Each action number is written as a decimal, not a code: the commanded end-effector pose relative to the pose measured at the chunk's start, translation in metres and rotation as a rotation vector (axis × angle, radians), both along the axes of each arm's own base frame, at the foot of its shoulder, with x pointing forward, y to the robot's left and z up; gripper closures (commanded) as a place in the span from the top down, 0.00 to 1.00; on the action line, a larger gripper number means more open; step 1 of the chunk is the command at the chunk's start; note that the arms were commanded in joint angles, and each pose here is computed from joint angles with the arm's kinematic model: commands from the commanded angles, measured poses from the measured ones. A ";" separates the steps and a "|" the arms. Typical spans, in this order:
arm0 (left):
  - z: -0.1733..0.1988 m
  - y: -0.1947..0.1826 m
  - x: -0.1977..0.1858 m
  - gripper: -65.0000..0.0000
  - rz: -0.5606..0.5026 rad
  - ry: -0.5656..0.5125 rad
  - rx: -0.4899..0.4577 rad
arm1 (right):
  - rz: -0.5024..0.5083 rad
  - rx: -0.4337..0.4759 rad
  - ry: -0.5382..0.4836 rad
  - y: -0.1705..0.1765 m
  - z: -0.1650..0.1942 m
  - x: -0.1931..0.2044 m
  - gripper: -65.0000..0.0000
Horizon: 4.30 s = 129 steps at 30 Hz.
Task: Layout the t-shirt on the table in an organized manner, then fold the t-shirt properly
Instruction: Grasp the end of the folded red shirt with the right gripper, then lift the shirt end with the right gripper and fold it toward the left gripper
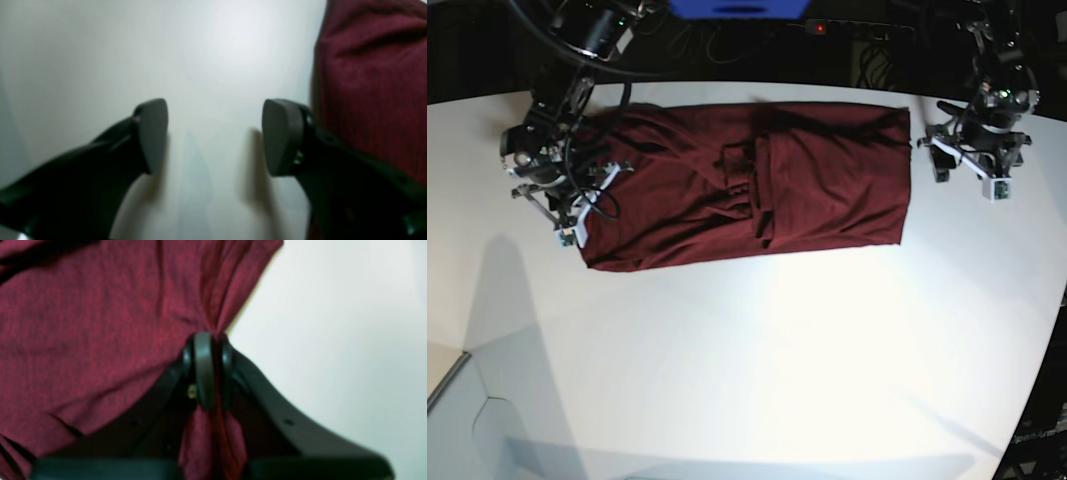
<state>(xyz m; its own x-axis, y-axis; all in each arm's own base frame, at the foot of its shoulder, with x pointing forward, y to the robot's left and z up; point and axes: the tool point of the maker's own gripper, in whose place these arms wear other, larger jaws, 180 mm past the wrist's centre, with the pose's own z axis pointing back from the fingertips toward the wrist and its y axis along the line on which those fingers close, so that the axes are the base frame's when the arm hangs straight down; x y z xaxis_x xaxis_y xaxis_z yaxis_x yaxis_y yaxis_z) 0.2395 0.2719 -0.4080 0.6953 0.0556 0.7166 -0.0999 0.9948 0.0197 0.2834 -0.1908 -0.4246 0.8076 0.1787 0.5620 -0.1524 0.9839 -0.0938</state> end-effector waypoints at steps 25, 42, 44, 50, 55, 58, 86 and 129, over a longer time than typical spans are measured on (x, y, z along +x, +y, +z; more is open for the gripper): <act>0.025 0.000 0.011 0.66 -0.012 -0.071 0.027 | 0.449 0.033 -0.344 0.148 0.114 0.015 0.00; 0.022 -0.022 0.006 0.66 0.018 -0.085 -0.035 | 0.956 0.147 -0.421 0.313 0.141 -0.026 0.00; 0.020 -0.026 0.005 0.66 0.021 -0.085 -0.047 | 1.003 0.144 -0.414 0.325 0.138 -0.028 0.00; 0.012 -0.030 0.003 0.66 0.026 -0.066 -0.064 | 1.085 0.128 -0.438 0.344 0.144 -0.030 0.00; 0.003 -0.030 0.000 0.66 0.031 -0.044 -0.074 | 1.126 0.107 -0.491 0.354 0.160 -0.025 0.00; 0.002 -0.030 0.003 0.66 0.033 -0.044 -0.079 | 1.156 0.092 -0.525 0.360 0.170 -0.022 0.00; -0.007 -0.041 0.007 0.66 0.017 0.011 -0.105 | 1.418 0.187 -0.618 0.424 0.167 -0.046 0.00; 0.021 -0.004 -0.013 0.66 0.077 -0.033 -0.025 | 1.009 0.337 -0.563 0.349 0.146 -0.013 0.38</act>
<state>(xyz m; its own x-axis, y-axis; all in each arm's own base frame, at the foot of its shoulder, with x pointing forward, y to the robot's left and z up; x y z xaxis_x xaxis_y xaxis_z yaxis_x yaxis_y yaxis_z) 0.2204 0.2664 -0.3974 0.6911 0.1402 0.7090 -0.1856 0.9825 -0.0134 0.2654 0.1501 -0.3005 0.0529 0.4275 0.9025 -0.8915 0.4274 -0.1501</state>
